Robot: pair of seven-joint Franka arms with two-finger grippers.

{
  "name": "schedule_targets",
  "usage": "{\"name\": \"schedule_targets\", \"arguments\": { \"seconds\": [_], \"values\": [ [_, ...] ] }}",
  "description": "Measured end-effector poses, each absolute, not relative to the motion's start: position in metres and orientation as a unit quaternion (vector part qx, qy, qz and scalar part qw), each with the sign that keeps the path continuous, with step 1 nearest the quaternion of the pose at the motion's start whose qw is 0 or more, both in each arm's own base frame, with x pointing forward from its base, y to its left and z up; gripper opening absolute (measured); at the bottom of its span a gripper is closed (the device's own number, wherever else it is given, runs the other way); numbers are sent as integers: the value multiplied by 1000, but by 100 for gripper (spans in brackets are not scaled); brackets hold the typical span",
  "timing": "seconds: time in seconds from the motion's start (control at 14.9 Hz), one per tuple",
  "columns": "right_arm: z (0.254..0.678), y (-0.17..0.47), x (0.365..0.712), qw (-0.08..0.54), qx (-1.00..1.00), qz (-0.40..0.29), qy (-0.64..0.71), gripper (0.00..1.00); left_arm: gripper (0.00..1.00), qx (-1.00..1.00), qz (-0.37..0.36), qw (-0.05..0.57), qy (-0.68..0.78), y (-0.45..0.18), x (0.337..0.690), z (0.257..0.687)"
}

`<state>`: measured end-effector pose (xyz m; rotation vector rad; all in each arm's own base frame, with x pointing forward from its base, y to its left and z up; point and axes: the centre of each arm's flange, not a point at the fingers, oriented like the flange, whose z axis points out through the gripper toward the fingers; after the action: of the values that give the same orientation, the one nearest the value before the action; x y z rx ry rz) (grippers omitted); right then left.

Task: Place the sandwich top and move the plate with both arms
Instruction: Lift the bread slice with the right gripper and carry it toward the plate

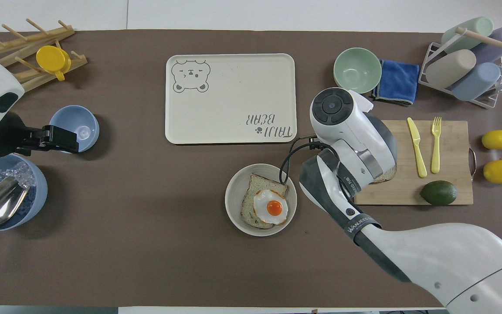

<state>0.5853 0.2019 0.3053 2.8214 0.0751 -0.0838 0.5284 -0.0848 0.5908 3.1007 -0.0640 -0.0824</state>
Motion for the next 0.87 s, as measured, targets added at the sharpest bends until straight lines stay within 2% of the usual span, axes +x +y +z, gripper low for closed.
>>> {"name": "schedule_targets", "arguments": {
  "seconds": [0.54,0.87],
  "values": [
    [301,206,553,205,976,-53,46,100,100,999,-27,20,-21,-85,528,591],
    [283,193,541,234,969,-52,66,93,100,999,-27,20,-21,-85,528,591]
  ]
}}
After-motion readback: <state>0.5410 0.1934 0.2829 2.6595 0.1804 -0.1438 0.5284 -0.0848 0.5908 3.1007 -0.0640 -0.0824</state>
